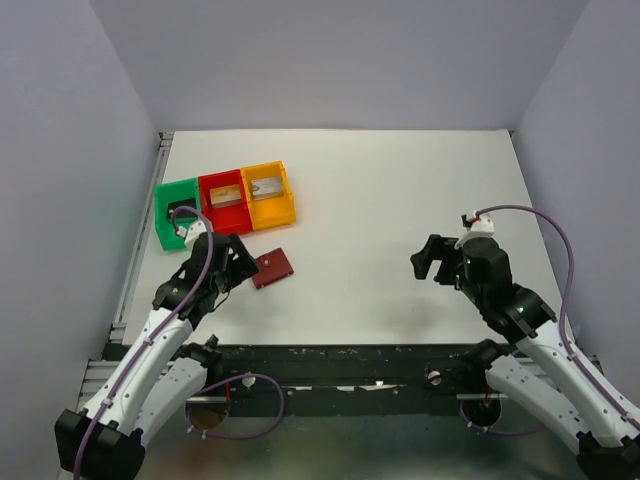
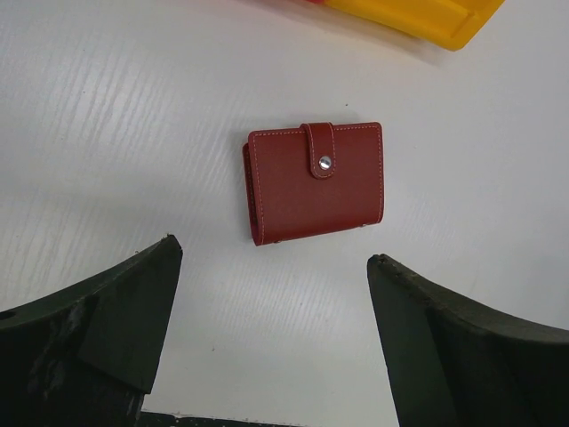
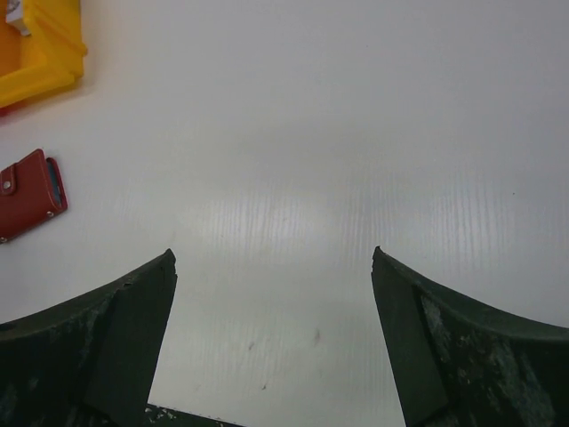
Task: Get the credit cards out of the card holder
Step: Open the card holder at the center of the board.
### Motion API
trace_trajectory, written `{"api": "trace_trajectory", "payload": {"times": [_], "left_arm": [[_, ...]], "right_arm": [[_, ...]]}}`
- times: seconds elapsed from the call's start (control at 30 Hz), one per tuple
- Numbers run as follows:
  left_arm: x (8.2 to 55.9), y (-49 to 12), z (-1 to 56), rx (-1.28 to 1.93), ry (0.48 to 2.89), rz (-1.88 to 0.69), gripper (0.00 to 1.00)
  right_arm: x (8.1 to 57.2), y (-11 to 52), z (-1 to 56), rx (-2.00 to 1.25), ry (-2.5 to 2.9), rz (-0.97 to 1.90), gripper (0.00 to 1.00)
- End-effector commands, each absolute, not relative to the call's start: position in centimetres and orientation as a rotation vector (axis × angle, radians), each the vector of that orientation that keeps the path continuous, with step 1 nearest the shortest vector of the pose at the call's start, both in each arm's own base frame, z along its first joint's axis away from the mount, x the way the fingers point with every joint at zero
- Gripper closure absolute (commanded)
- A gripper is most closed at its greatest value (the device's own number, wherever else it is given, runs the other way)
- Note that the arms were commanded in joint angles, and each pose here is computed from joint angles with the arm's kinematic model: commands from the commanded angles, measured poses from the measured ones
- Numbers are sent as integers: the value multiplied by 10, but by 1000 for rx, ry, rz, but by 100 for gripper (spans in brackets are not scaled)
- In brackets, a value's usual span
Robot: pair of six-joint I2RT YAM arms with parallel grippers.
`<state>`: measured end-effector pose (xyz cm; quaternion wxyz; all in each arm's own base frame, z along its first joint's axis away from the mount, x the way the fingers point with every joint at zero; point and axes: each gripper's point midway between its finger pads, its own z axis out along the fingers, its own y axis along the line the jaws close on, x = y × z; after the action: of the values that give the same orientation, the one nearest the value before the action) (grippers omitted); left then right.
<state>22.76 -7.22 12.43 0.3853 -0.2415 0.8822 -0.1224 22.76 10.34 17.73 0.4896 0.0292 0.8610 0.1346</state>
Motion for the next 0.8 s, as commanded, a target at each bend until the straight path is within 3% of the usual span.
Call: {"api": "trace_trajectory", "payload": {"times": [0.0,0.6,0.77], "left_arm": [[230,-76,129,-564,2235,-334,1],[231,-82,112,-508,2276,-343,1],[238,-94,110,-478,2264,-418,9]], "right_arm": [[227,111,181,33,2054,381,4],[232,124,171,13,2089,421,5],[236,134,158,40,2094,476,7]]}}
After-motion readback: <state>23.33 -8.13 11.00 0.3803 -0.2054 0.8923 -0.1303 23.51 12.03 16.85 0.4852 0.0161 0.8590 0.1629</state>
